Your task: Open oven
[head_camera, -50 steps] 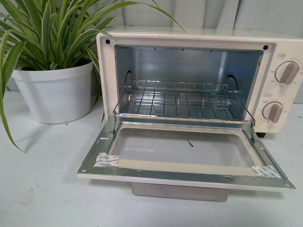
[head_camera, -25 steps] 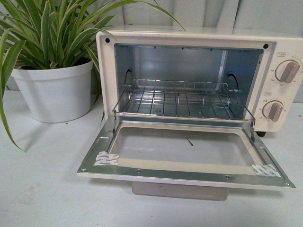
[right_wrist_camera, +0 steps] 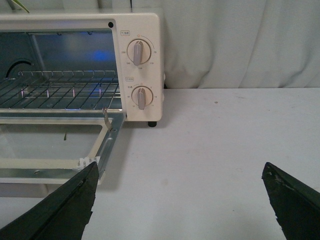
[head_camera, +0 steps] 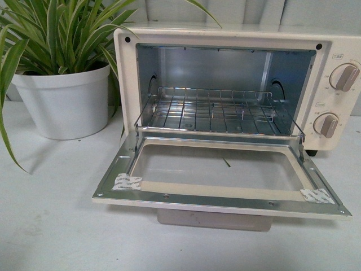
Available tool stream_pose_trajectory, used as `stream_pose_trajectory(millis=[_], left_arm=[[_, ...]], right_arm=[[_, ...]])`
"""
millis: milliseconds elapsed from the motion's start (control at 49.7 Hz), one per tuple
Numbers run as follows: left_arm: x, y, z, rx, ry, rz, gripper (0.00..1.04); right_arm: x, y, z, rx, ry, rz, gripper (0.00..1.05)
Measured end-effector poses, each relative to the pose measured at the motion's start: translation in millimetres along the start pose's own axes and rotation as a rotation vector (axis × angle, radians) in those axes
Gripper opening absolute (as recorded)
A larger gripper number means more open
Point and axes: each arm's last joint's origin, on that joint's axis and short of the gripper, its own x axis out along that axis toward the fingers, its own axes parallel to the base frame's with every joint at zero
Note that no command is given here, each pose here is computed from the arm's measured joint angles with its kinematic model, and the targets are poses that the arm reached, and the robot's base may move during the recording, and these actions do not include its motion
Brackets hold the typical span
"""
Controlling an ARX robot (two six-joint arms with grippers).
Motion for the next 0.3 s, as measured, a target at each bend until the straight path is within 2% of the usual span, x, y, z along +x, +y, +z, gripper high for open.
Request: stream_pose_trajectory(millis=[40, 302], left_arm=[[0.0, 0.0, 0.0, 0.0, 0.0, 0.0, 0.98], [0.0, 0.0, 0.0, 0.0, 0.0, 0.0, 0.98]], right_arm=[[0.0, 0.0, 0.0, 0.0, 0.0, 0.0, 0.95], [0.0, 0.0, 0.0, 0.0, 0.0, 0.0, 0.95]])
